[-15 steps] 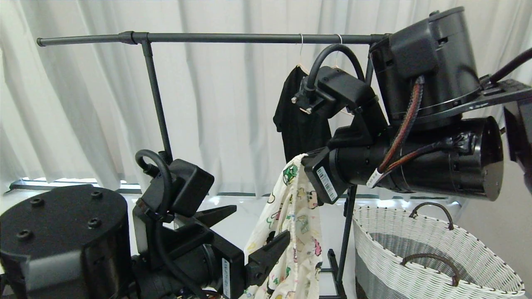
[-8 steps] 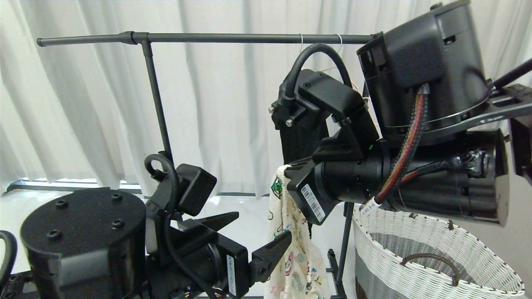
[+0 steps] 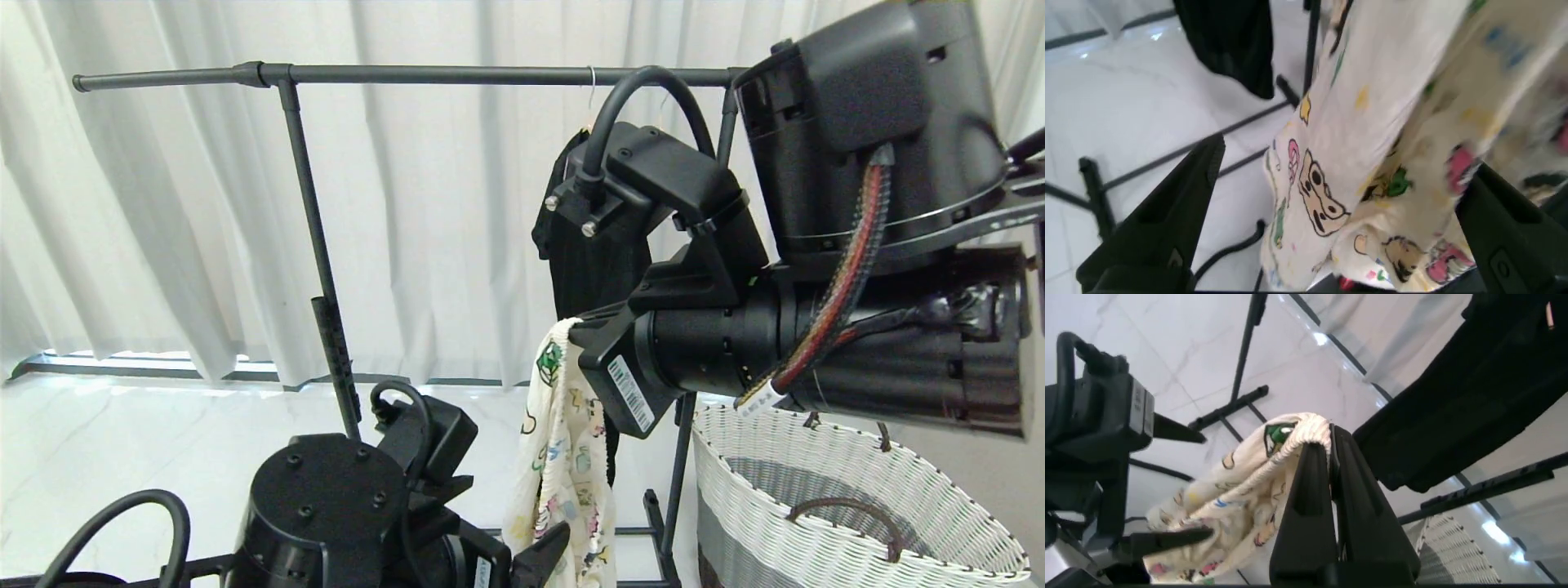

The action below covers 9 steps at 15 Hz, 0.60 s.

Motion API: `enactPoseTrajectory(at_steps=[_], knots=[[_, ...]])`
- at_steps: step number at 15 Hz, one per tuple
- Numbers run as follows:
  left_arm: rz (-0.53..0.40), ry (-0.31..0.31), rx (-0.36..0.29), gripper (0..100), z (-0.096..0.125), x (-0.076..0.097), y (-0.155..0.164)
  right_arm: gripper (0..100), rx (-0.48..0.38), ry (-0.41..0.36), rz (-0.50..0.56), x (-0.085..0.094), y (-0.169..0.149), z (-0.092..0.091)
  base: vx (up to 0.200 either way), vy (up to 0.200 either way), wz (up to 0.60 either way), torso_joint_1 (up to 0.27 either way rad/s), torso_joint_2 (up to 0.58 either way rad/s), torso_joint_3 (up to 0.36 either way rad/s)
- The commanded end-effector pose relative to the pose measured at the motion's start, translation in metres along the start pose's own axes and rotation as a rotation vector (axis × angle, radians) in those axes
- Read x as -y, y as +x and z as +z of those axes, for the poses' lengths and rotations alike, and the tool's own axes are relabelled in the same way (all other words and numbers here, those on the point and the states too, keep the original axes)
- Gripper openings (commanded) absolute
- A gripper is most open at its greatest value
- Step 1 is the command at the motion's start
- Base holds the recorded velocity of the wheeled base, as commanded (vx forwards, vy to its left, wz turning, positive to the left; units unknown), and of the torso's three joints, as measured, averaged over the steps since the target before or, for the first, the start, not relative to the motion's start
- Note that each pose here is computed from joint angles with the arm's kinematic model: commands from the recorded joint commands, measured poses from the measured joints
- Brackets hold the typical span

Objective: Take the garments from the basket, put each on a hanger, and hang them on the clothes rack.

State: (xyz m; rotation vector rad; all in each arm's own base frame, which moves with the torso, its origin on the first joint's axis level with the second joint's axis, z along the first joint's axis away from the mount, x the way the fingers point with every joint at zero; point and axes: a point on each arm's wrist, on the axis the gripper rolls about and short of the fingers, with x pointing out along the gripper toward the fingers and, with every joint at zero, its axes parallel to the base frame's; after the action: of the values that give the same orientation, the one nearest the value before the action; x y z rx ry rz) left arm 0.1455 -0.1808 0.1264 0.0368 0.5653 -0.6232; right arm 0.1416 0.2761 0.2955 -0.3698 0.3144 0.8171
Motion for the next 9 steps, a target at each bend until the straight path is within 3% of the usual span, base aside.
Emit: enactPoseTrajectory(at_steps=[1, 5, 9], knots=[[0.051, 0.022, -0.102, 100, -0.03, -0.01, -0.003, 0, 0.012, 0.013, -0.019, 0.009, -0.007, 0.002, 0.0, 0.0, 0.0, 0.0, 0.0, 0.0], [0.065, 0.029, -0.113, 100, -0.048, -0.019, -0.025, 0, -0.019, 0.013, -0.039, 0.017, -0.014, -0.001, 0.0, 0.0, 0.0, 0.0, 0.0, 0.0], [0.084, 0.044, -0.181, 100, -0.068, -0.027, -0.033, 0, -0.009, 0.016, -0.042, 0.018, -0.019, 0.0, 0.0, 0.0, 0.0, 0.0, 0.0, 0.0]])
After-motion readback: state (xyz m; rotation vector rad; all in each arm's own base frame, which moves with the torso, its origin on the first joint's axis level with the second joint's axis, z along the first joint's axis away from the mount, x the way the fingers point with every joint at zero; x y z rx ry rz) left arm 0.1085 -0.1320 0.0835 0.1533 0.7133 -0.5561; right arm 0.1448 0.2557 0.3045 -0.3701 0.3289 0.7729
